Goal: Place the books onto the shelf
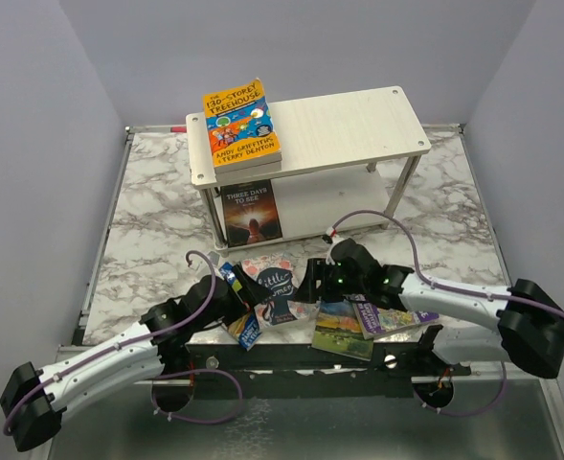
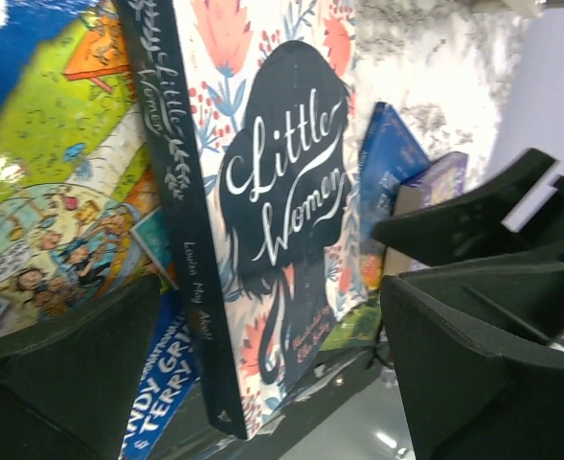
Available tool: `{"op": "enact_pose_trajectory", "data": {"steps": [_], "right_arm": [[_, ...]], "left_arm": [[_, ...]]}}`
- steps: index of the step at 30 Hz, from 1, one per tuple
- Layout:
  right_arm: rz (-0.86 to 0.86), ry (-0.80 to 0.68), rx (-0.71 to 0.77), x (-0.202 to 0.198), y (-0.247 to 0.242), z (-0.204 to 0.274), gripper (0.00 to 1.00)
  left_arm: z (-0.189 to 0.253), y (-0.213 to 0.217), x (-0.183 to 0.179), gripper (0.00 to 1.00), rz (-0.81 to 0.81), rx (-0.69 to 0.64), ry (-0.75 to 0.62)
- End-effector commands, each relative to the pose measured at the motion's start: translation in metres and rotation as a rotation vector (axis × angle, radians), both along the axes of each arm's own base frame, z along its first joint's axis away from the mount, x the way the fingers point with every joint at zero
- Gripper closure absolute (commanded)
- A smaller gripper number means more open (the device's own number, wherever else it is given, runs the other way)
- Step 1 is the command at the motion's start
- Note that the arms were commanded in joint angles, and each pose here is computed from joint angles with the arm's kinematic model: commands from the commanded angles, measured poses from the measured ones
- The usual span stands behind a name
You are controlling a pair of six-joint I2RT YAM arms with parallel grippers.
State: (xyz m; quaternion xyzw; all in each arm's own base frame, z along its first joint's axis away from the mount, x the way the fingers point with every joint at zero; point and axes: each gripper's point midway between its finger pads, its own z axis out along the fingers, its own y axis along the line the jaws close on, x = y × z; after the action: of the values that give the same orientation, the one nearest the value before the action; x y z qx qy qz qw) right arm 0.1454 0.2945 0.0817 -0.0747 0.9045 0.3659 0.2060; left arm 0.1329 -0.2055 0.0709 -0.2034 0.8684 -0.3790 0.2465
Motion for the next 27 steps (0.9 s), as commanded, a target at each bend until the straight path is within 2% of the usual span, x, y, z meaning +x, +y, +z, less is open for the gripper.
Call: {"op": "enact_pose_trajectory", "data": {"steps": [1,6,12,15,20,27], "right_arm": [[0.039,0.040,0.099,-0.001,0.026,-0.002,0.35],[0.054,0.083,0.107,-0.004,0.034,-0.020,0.44],[0.082,0.133,0.139,-0.012,0.039,-0.032,0.68],[0.090,0.153,0.154,-0.016,0.040,-0.038,0.76],[0.098,0.180,0.161,-0.020,0.041,-0.045,0.80],[0.082,0.166,0.146,-0.018,0.038,-0.044,0.81]], "left_arm": [[-0.033,0.002,-0.017,0.01,-0.004,-0.012,0.121],[-0.042,0.005,-0.021,0.01,-0.004,-0.003,0.141],[-0.051,0.006,-0.026,0.01,0.001,-0.023,0.163],[-0.051,0.005,-0.025,0.08,0.003,-0.049,0.157],[-0.048,0.000,-0.025,0.33,0.003,-0.111,0.150],[-0.045,-0.001,-0.024,0.86,0.003,-0.112,0.140]]}}
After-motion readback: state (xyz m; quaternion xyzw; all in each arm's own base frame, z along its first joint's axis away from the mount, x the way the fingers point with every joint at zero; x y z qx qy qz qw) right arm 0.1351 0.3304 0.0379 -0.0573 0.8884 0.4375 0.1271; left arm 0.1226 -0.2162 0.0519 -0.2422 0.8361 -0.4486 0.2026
